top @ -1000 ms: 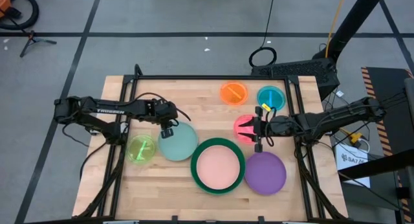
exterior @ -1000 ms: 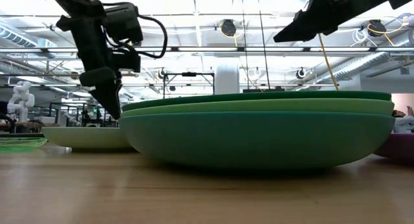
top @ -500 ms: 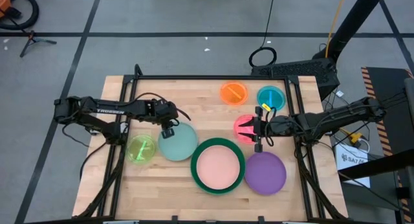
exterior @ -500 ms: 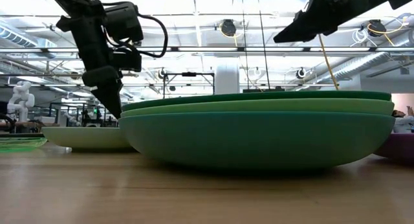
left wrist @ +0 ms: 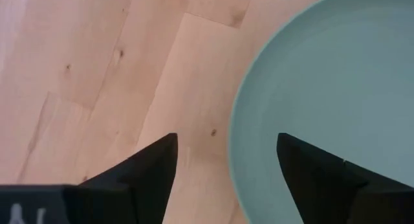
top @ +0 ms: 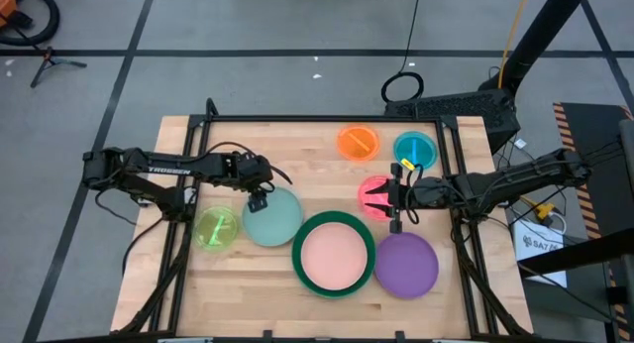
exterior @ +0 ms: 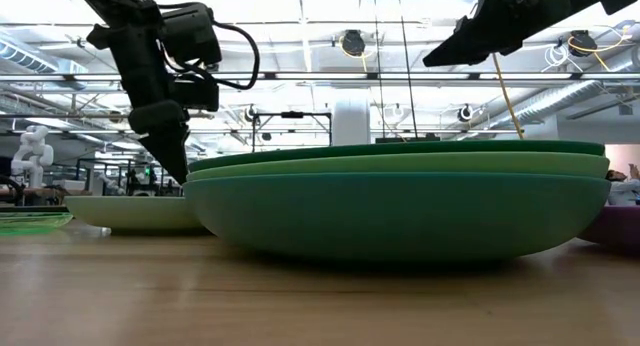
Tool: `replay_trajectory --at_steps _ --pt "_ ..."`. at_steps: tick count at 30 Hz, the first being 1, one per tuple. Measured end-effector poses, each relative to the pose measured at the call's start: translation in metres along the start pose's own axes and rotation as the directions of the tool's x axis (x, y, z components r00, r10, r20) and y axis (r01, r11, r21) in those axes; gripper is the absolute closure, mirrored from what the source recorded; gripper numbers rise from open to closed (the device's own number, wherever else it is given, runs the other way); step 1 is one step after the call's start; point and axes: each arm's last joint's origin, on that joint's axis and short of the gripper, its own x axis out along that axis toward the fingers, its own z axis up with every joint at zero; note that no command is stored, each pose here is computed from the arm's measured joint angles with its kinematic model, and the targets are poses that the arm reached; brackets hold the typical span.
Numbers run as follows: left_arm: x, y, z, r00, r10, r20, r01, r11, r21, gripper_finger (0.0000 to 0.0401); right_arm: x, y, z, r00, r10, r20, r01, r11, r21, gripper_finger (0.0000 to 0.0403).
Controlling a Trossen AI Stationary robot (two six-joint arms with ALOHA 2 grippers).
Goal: Stack plastic plates
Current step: Stack the light blue plate on top of the light pink plate
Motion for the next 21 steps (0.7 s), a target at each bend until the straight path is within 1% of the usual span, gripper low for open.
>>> replay_trajectory --at_steps 8,11,21 --pt "0.004 -0.001 -0.001 1.000 -0.006 -0.022 0.006 1.000 0.004 0.0130 0.000 0.000 0.000 1.000 0.001 -0.002 -0.001 1.000 -0.001 0.0271" --pt "0.011 -0.002 0.001 1.000 -0.006 -0.027 0.006 1.000 0.014 0.0130 0.000 0.000 0.000 1.000 0.000 -0.002 0.000 1.000 -0.001 0.0271" --pt "0.037 -0.006 -0.001 0.992 -0.018 -0.123 0.023 0.999 0.040 0.0130 0.000 0.000 0.000 1.000 -0.001 -0.003 0.001 1.000 0.004 0.0271"
